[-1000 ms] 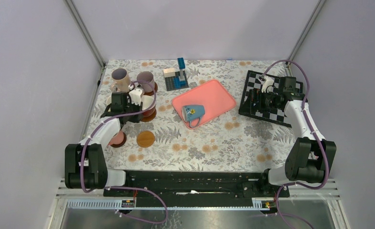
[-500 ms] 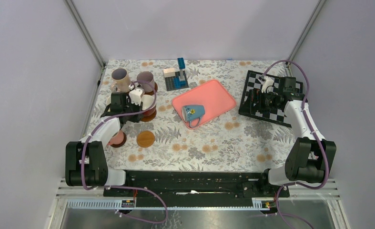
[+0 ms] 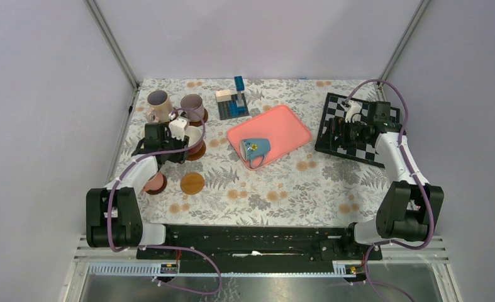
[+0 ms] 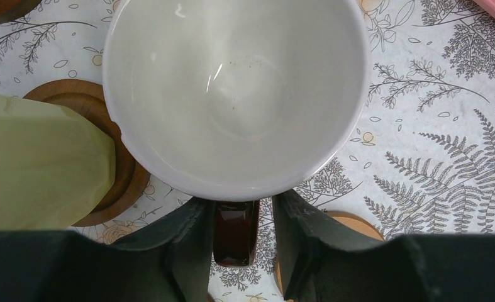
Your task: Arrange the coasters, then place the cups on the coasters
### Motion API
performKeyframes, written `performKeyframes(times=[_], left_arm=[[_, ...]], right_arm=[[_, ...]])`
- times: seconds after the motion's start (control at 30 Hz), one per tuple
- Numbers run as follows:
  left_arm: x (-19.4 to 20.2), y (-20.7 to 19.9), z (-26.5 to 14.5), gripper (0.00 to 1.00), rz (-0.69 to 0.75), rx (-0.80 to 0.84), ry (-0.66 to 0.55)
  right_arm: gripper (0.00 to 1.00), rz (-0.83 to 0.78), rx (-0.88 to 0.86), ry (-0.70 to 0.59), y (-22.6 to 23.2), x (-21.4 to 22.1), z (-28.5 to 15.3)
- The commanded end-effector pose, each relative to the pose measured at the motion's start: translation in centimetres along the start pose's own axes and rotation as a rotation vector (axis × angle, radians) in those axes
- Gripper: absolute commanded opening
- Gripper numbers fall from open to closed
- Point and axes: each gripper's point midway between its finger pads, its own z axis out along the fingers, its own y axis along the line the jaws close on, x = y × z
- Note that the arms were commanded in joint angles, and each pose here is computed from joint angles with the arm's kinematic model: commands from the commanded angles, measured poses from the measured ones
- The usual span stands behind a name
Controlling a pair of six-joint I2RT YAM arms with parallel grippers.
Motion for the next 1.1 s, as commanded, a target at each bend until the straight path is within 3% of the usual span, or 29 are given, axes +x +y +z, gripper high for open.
performKeyframes(times=[0.0,0.43,0.63,0.8,0.97,1.07], left_arm=[[-2.3,0.9,-0.9,0.43,0.036,-0.038,-0.08],[-4.1,0.5,-3.4,0.78,0.046,-0.031,-0.1],[-8.1,0.9,-6.2,0.93,0.057,-0.054,-0.159],[-11.8,-0.8,-8.3,0.93,0.023,0.037,-0.22],[-13.0,-7.6,-8.0,0.89,-0.078,0.283,-0.253],[-13.8,-12.2,-7.2,0.89,-0.068,0.379,-0.285]], right_arm=[[0.98,-0.022,-0.014,-0.012,0.6,-0.2,-0.2],[0.98,-0.019,-0.013,-0.011,0.6,-0.3,-0.1],[0.98,-0.032,-0.001,-0.003,0.7,-0.4,0.1],[0.98,-0.063,0.013,0.016,1.1,-0.5,0.7],[0.98,-0.047,0.005,0.017,1.1,-0.7,1.1],[0.98,-0.037,0.002,0.02,1.0,-0.6,1.3]])
